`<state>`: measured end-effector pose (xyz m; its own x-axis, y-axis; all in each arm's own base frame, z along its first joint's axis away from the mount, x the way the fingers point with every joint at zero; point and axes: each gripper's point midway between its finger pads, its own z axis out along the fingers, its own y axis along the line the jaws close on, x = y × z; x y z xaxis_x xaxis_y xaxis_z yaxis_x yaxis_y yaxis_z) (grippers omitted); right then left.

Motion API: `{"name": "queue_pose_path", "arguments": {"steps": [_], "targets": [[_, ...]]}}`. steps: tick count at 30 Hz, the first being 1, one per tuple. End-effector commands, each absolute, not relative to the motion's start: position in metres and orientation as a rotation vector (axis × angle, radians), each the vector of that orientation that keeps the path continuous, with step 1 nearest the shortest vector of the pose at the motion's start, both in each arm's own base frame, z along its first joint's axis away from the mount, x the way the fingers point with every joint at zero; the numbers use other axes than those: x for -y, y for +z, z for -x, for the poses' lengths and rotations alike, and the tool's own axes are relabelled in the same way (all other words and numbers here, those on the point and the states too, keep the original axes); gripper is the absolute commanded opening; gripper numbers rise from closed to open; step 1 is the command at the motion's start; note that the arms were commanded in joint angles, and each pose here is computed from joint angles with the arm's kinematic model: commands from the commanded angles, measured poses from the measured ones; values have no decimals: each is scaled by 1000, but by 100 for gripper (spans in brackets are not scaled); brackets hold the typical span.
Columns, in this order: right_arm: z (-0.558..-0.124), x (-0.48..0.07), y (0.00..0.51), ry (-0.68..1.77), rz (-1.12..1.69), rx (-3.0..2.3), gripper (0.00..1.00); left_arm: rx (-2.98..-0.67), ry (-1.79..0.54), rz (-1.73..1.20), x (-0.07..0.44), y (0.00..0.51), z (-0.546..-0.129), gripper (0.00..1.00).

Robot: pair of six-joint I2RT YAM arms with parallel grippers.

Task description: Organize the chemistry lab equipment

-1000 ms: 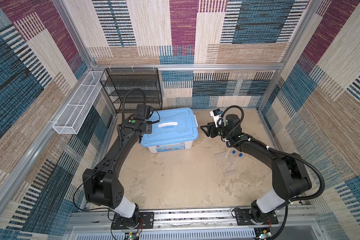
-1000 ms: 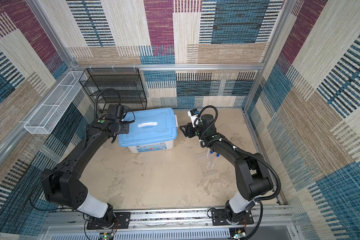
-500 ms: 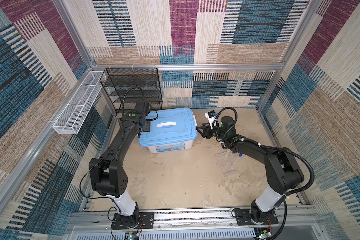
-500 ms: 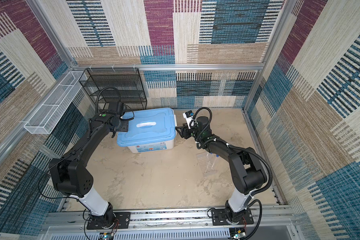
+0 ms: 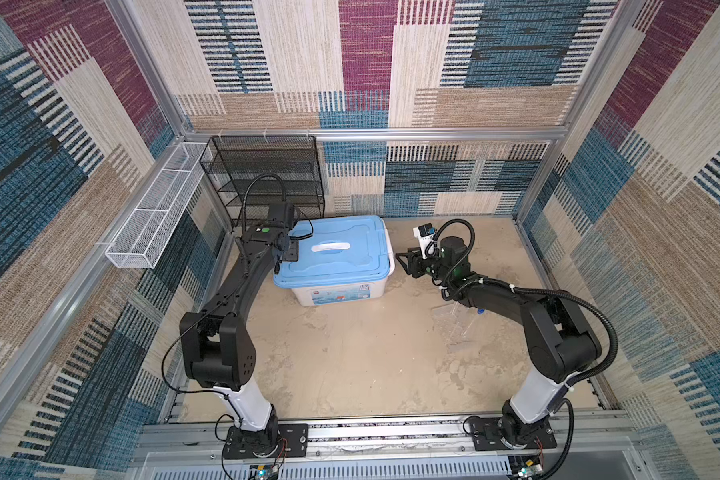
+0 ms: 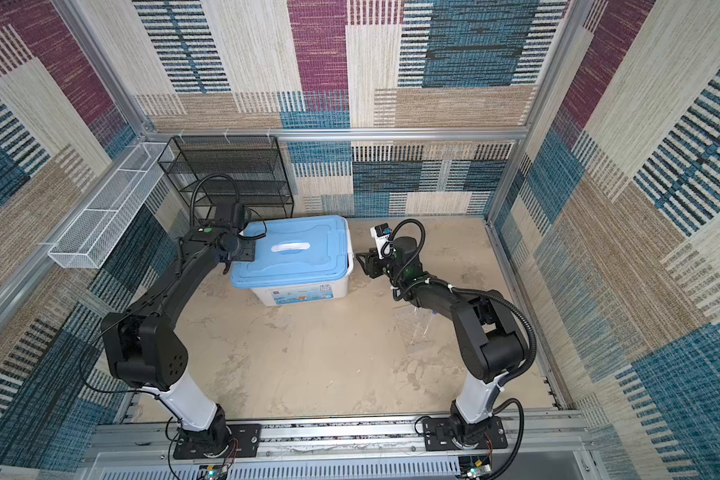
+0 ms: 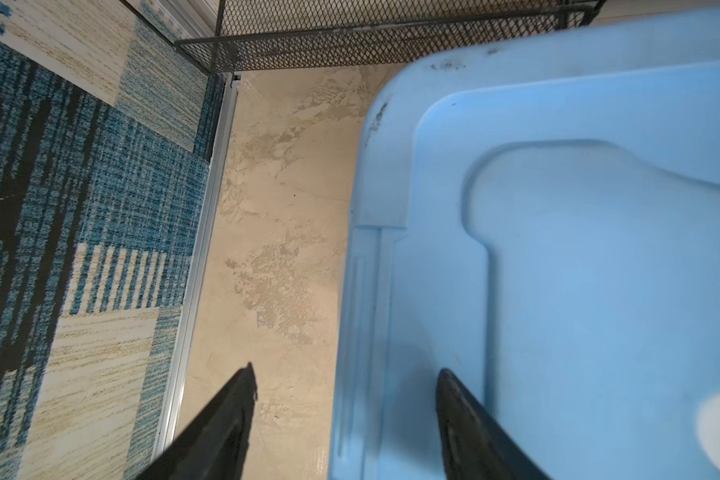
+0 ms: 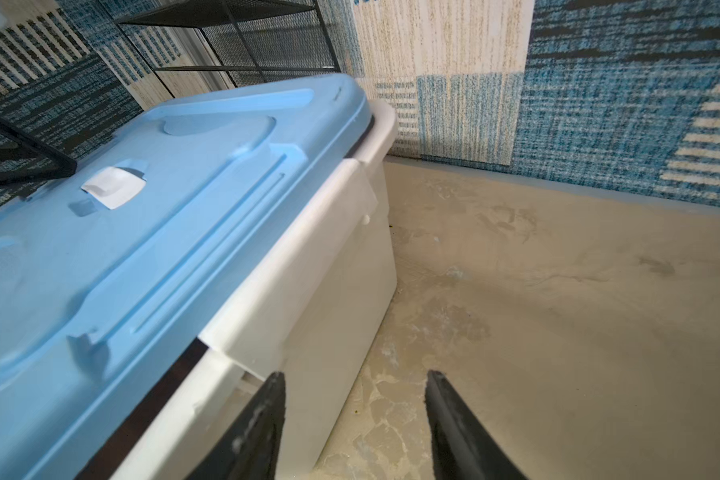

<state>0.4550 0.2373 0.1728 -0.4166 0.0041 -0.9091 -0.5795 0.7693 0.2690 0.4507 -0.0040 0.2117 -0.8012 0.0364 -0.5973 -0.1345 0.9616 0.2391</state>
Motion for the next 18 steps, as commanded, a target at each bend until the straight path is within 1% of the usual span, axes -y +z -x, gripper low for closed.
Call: {"name": "queue_pose_path", "arguments": {"steps": [1,4,6,8,11,14,17,18], "targets": [[-463,-238,178,681,425,-1883,56,-2529,304,42,11,202,-443,70],[-463,-234,185,705,386,-1894,57,-2519,300,74,7,208,-440,70],[-462,-230,201,759,343,-1912,60,-2489,278,106,4,219,-438,71],[-461,-228,223,790,330,-1904,64,-2468,229,147,-1,229,-436,71],[-464,-235,238,819,342,-1946,67,-2435,116,201,-4,238,-433,71],[-463,-243,238,872,339,-1987,73,-2395,-7,272,-12,242,-430,72],[-469,-248,227,830,341,-2049,74,-2406,-138,333,-18,234,-425,74],[-470,-248,225,813,337,-2059,75,-2395,-147,336,-20,233,-423,74]]}}
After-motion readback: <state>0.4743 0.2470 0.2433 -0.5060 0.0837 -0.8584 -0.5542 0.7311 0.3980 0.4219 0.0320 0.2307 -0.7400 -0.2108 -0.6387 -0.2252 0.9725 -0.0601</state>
